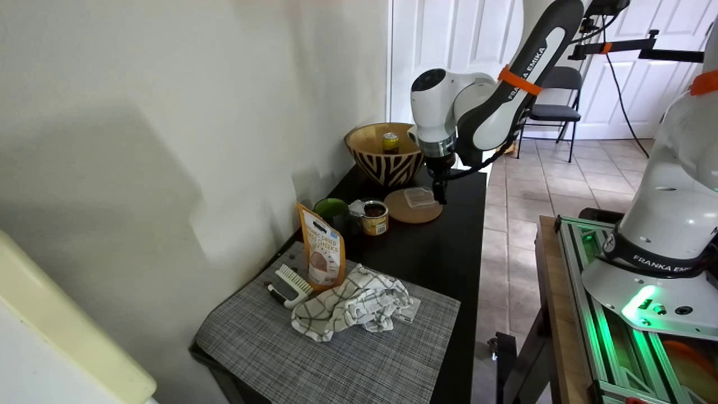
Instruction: Put the lunchbox in the wooden bowl
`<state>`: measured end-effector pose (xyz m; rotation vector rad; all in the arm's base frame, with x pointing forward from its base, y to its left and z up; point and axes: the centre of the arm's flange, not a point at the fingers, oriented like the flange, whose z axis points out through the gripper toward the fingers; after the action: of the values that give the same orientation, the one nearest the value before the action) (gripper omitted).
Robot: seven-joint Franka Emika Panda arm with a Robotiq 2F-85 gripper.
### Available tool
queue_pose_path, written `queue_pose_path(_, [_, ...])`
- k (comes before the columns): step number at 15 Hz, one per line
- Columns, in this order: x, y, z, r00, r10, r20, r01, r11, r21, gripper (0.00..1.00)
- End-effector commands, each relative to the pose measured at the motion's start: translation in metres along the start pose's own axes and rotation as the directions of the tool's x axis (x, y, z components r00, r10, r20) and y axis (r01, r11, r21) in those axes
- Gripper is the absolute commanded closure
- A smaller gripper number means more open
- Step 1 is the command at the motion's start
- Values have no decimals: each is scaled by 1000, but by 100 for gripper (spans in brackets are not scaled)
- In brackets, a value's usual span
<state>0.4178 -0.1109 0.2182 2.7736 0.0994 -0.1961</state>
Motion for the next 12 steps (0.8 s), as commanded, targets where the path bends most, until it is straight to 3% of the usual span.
queue_pose_path(1, [29, -7, 15, 1000, 30, -9, -30, 999, -20, 2])
queue_pose_path(8, [48, -12, 33, 997, -73, -13, 73, 997, -10, 7])
queue_pose_path(9, [51, -11, 36, 997, -80, -17, 80, 997, -7, 12])
queue_pose_path(10, [52, -11, 39, 996, -90, -21, 90, 996, -4, 32])
queue_pose_path(12, [55, -10, 42, 993, -115, -30, 115, 993, -3, 48])
